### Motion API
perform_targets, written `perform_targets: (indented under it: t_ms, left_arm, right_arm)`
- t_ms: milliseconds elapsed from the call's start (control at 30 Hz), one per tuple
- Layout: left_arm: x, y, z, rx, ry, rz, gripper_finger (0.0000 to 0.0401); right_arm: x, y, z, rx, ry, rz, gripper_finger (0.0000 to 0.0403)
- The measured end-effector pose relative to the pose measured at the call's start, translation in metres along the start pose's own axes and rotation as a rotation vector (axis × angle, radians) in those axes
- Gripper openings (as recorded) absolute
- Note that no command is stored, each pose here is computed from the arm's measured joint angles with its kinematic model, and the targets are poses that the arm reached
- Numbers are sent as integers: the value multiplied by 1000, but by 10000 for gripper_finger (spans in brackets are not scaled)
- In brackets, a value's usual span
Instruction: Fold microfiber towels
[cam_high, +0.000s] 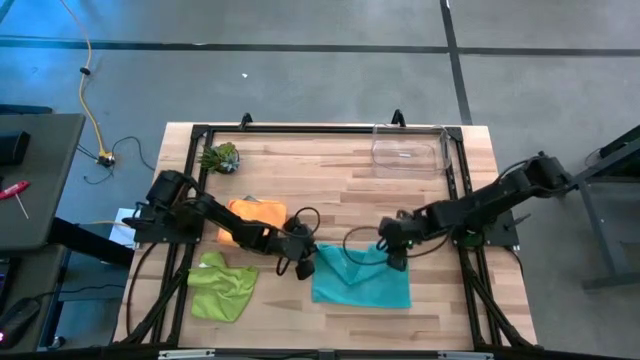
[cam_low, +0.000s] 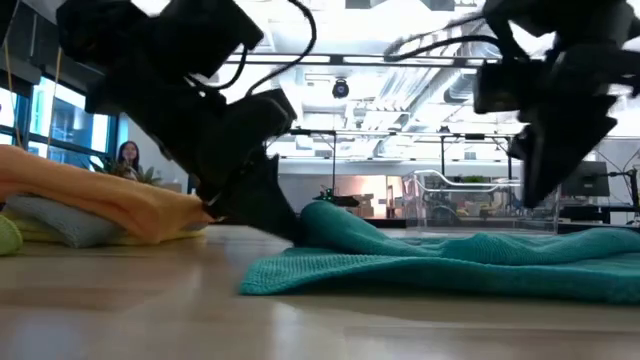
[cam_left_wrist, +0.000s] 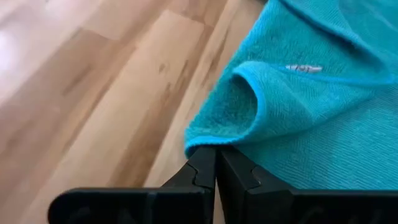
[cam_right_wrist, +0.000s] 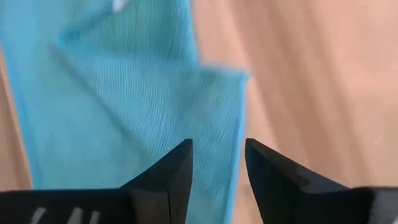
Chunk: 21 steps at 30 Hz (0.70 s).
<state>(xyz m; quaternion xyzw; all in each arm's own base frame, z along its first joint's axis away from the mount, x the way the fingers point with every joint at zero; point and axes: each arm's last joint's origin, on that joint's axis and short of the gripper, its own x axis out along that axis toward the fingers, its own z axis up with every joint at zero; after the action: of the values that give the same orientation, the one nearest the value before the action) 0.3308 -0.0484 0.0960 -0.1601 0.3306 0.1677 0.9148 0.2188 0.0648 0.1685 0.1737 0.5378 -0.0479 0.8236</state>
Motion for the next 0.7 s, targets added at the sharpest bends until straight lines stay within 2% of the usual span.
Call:
perform_targets:
  t_ms: [133, 267, 367, 533, 700]
  left_arm:
    - [1, 1, -3, -28, 26, 11, 0]
    - [1, 1, -2, -35, 26, 11, 0]
    - [1, 1, -2, -66, 24, 13, 0]
    - [1, 2, -2, -94, 11, 34, 0]
    - [1, 2, -2, -121, 11, 34, 0]
  right_arm:
    - [4, -16, 4, -1, -49, 45, 136]
    - [20, -28, 6, 13, -50, 84, 135]
    - [32, -27, 11, -35, -81, 96, 135]
    - [53, -29, 12, -73, -41, 63, 135]
    - [60, -29, 11, -128, -30, 61, 126]
